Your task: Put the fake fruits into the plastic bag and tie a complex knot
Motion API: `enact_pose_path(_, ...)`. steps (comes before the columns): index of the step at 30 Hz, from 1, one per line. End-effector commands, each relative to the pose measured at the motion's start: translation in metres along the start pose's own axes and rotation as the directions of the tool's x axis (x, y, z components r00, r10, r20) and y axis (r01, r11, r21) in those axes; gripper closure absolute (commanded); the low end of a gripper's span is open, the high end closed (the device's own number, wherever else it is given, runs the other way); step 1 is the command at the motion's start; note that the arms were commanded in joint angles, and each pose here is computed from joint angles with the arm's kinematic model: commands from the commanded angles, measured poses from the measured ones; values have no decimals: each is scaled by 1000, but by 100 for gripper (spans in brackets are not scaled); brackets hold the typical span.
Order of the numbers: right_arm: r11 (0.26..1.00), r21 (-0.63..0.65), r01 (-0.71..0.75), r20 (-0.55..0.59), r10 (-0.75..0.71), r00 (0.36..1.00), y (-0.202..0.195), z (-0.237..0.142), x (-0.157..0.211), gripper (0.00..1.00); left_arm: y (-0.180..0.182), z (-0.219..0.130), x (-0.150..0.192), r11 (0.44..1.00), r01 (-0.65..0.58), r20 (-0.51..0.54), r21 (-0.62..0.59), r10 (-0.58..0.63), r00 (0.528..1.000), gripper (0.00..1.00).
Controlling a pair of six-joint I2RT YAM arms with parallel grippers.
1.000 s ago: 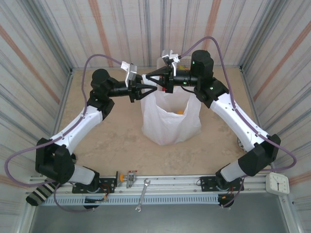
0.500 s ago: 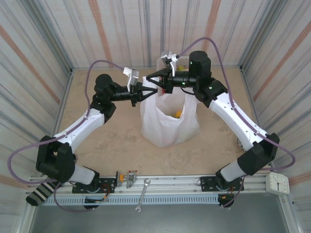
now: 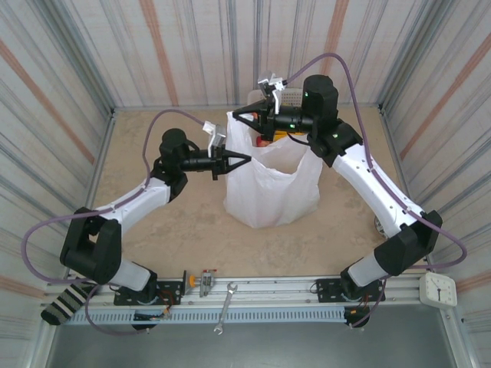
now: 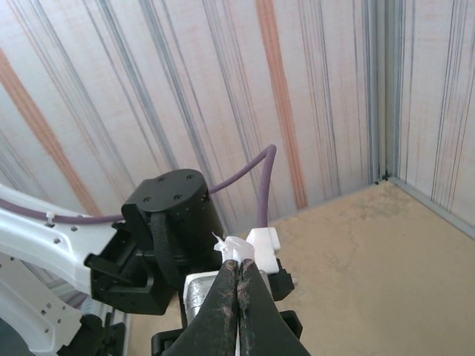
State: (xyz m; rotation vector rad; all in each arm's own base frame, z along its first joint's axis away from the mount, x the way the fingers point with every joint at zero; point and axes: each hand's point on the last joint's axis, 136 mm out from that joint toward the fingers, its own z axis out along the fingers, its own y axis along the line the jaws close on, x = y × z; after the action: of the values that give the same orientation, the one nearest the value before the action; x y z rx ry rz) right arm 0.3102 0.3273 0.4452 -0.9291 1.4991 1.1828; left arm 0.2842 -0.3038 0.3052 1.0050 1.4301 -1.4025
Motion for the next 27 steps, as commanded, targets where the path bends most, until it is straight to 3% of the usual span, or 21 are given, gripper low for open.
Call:
enact_pose_path(1, 998, 13, 69, 88, -70, 994, 11, -12, -36, 100, -1, 3, 16, 999, 21, -12, 32, -20, 1000, 94)
enact_pose_path(4, 998, 27, 61, 82, -63, 995, 8, -16, -37, 92, -2, 2, 13, 999, 13, -5, 35, -13, 1000, 99)
enact_pose_path(8, 997, 28, 67, 95, -69, 993, 14, -31, -50, 66, -2, 2, 12, 1000, 5, -15, 29, -5, 1000, 100)
enact_pose_path(15, 989, 93, 110, 125, -122, 985, 30, -93, -79, 38, 1, 1, 9, 1000, 4, -3, 13, -4, 1000, 100)
enact_pose_path(22, 950, 299, 87, 112, -126, 986, -2, -169, -35, 1, 1, 0, 6, 1000, 9, 1, 10, -9, 1000, 100)
enact_pose_path(27, 920, 390, 32, 121, -85, 989, -23, -211, 6, 1, 1, -1, 5, 1000, 11, -2, 9, -11, 1000, 100)
